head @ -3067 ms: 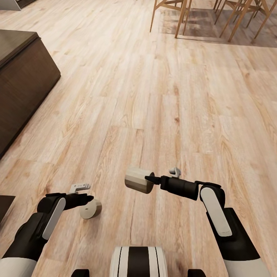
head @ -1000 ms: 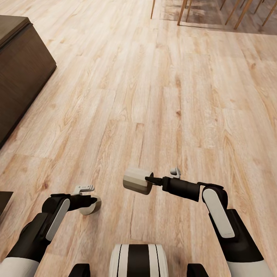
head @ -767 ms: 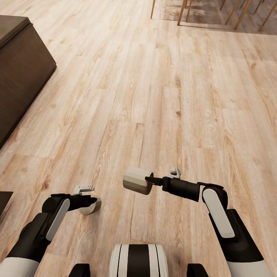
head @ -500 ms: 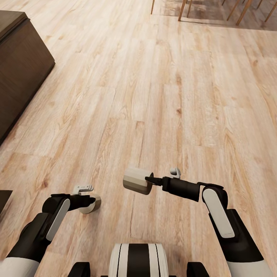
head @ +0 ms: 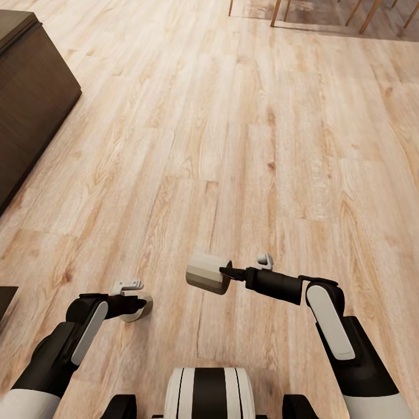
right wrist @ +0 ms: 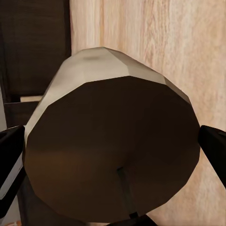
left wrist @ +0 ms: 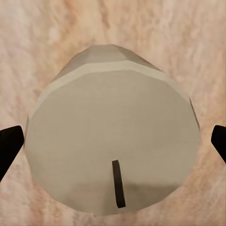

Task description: Place each of the two pumpkins and all three candles from the living room inside a cabinet in the living room (use any cabinet), then make sure every cabinet is closed, and position the cauldron so it is next to a table in the living room.

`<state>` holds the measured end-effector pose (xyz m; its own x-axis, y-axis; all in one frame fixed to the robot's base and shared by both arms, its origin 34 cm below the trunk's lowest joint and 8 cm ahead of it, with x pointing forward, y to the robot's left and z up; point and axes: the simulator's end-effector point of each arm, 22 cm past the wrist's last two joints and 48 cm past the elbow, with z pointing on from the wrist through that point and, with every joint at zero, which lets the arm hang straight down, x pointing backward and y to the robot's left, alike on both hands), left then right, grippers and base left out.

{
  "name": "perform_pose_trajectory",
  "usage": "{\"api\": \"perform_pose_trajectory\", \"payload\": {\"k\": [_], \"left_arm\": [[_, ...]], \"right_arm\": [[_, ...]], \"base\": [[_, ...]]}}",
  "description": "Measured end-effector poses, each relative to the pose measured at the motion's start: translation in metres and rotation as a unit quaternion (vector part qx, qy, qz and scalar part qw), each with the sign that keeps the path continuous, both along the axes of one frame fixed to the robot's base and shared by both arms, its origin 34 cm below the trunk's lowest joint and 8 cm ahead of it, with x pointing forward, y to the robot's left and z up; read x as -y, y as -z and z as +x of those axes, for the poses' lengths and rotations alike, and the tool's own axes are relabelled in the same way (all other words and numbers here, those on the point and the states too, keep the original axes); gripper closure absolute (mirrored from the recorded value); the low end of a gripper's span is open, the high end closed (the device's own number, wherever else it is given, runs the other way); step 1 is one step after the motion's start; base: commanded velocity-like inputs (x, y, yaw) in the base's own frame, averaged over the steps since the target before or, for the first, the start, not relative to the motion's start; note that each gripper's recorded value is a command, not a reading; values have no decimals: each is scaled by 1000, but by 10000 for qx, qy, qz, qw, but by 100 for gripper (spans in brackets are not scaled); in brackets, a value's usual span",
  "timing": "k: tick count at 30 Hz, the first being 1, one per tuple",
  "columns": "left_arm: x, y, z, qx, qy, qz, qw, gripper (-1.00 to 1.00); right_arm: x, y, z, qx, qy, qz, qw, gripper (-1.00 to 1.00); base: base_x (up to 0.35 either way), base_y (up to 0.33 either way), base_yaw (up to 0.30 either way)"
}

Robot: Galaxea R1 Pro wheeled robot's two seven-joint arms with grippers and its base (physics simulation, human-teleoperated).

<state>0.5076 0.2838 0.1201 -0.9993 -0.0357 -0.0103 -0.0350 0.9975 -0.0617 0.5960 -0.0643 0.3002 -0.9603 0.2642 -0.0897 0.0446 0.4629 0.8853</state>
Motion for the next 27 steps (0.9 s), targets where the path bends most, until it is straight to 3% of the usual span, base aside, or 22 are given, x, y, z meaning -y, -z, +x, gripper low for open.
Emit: {"api": "perform_pose_trajectory", "payload": {"k": [5,6,27], "left_arm": [[0,0,0,-1,0,-6,10000,-100],[0,0,0,-1,0,-6,10000,100],[2,0,0,1,-20,-49,10000,100]], "right_arm": [[0,0,0,1,-3,-12,10000,100],[0,0,0,1,-2,-12,10000,100],[0,0,0,0,-5,-6,10000,100]], "base": [[0,0,0],[0,0,0],[0,0,0]]}}
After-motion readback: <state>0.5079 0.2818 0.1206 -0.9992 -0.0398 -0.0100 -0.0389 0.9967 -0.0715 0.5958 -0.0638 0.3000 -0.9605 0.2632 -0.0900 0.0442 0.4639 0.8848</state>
